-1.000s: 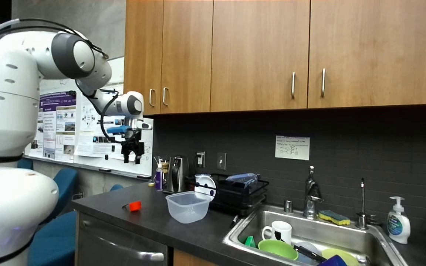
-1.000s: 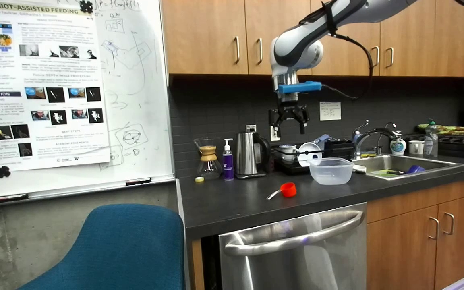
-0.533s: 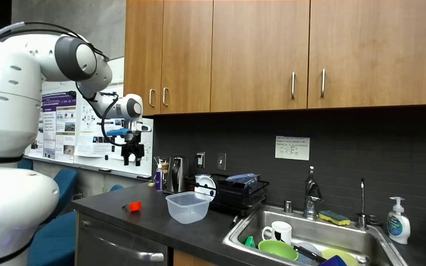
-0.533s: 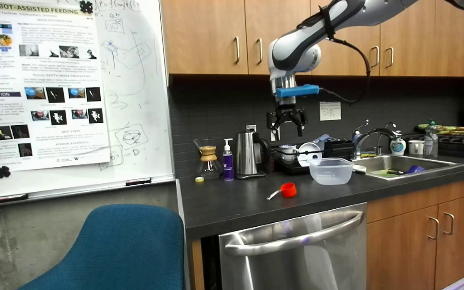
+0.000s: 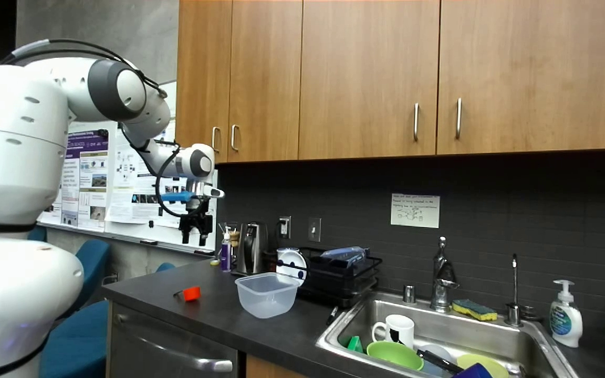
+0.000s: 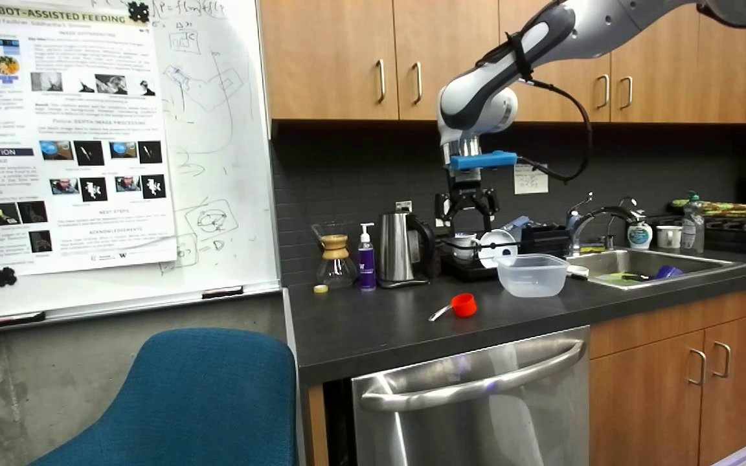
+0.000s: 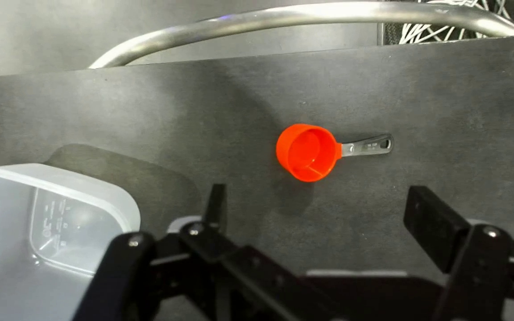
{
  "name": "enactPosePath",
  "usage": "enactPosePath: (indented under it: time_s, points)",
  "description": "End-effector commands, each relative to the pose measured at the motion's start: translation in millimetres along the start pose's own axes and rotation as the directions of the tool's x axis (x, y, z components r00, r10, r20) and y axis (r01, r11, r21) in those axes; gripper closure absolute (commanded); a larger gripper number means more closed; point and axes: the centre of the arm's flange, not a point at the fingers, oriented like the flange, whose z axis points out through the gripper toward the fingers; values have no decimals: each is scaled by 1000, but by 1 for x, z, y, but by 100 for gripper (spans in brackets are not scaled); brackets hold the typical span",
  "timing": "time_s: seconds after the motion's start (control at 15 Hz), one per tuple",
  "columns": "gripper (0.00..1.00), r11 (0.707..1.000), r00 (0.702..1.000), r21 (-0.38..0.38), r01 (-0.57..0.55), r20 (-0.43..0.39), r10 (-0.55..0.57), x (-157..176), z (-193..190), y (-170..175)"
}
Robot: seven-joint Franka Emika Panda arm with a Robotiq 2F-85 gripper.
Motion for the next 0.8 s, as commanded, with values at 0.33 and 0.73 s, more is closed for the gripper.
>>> enactPosePath:
  time_s: [0.33,0.73]
  points:
    - [0,997,992,24,71,101,-73,1,-2,9]
    - [0,999,999,20,42,28,-43,22,15,7]
